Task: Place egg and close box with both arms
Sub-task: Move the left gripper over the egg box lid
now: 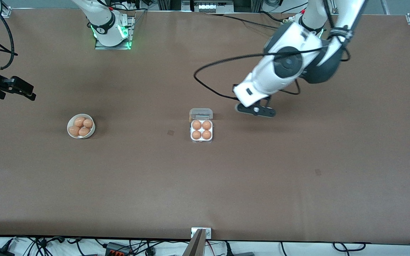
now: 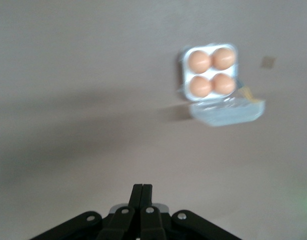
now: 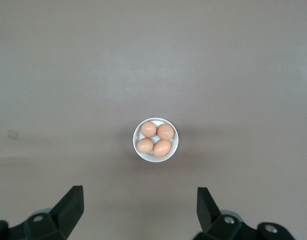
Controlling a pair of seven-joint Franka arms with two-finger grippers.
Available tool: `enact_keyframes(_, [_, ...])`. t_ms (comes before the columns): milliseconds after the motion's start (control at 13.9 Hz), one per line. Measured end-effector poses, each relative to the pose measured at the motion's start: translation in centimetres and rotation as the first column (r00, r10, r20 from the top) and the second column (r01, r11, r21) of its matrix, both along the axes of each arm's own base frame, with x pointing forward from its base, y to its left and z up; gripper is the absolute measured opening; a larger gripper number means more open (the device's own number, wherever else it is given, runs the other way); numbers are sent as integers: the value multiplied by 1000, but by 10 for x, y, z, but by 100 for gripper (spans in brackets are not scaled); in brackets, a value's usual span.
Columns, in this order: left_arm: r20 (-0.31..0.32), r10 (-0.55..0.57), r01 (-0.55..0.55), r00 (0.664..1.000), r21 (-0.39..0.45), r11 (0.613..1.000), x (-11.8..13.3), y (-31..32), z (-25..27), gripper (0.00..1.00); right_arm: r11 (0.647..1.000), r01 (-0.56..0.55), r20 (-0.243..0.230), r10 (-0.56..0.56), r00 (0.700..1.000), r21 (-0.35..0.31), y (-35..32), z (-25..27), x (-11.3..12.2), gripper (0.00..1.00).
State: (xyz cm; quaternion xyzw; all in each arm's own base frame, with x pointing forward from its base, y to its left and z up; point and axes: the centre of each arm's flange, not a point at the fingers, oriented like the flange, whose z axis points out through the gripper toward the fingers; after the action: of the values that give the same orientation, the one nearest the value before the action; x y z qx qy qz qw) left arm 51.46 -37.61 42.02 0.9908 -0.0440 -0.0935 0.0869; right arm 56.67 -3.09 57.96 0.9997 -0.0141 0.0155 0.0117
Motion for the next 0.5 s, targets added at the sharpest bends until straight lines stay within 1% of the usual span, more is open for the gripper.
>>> enact_keyframes(72, [30, 14, -13, 999, -15, 1000, -10, -17, -10, 1, 1000, 0, 2, 0, 1000, 0, 0, 1, 0, 100])
enact_keyframes(215, [59, 23, -21, 998, -32, 999, -25, -38, -33, 1, 1000, -3, 3, 3, 1000, 0, 1, 2, 0, 100])
enact_keyframes(287, [65, 21, -19, 998, -29, 999, -30, -45, -46, 1, 1000, -7, 3, 7, 1000, 0, 3, 2, 0, 100])
enact_keyframes(502, [115, 36, -37, 993, 8, 999, -46, -78, -87, 1, 1000, -14, 9, 14, 1000, 0, 8, 5, 1, 100])
